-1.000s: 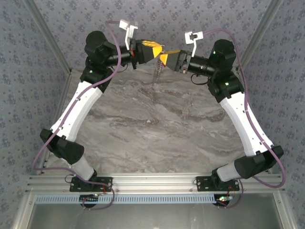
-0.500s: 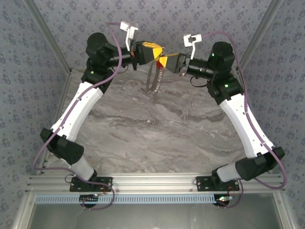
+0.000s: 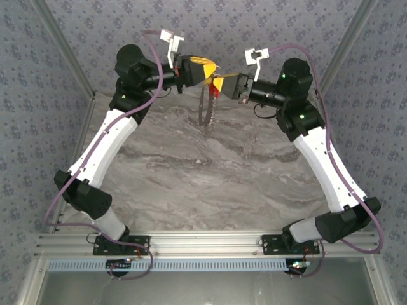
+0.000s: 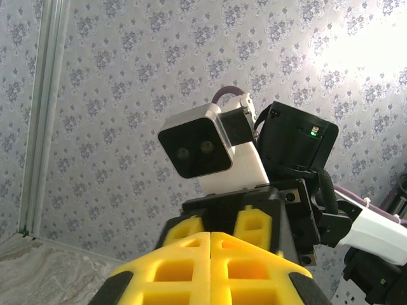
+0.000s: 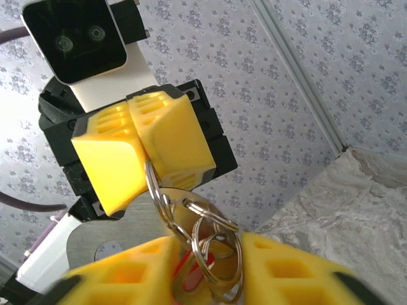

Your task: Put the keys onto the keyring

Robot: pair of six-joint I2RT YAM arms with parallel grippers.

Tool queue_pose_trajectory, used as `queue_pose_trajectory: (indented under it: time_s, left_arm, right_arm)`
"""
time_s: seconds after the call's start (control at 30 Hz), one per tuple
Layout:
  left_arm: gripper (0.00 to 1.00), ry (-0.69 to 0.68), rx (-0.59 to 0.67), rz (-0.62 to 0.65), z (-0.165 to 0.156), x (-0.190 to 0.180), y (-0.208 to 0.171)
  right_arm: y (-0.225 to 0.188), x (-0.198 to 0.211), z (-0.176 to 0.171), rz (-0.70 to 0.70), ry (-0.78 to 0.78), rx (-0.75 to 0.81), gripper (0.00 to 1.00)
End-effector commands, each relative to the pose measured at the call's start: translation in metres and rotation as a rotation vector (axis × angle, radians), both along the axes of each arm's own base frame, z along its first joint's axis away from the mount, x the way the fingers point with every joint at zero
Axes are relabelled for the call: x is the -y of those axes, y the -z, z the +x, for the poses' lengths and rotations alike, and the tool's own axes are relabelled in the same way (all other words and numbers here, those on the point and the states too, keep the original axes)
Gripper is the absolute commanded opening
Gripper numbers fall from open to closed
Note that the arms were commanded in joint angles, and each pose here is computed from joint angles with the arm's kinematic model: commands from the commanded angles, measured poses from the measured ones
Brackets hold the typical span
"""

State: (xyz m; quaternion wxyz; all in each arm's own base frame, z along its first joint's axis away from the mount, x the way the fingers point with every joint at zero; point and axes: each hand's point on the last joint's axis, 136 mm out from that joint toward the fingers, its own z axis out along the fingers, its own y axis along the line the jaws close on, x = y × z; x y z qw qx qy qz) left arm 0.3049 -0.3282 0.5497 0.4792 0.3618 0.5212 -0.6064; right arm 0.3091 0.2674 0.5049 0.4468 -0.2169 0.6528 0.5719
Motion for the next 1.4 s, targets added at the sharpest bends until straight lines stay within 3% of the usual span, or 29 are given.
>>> queue_pose_trajectory:
  time_s: [0.0, 0.83, 0.93, 1.17, 1.37]
  left_arm:
    - [0.00, -0.015, 0.100, -0.065, -0.020, -0.016, -0.033]
    - [0.00, -0.012, 0.102, -0.071, -0.022, -0.017, -0.033]
    - [0.00, -0.010, 0.101, -0.070, -0.022, -0.017, -0.033]
    - [0.00, -0.032, 0.102, -0.068, -0.018, -0.021, -0.032]
    - [0.00, -0.072, 0.101, -0.062, -0.013, -0.025, -0.027]
  right_arm:
    - [-0.003, 0.001, -0.013, 0.000, -0.017, 0.013, 0.44]
    - [-0.003, -0.005, 0.004, 0.007, 0.010, 0.023, 0.45]
    - [-0.002, -0.006, 0.005, 0.006, 0.012, 0.020, 0.35]
    - [-0.002, -0.003, 0.001, -0.023, 0.024, 0.033, 0.01]
    - [0.001, 0.003, -0.003, -0.066, 0.047, 0.033, 0.00]
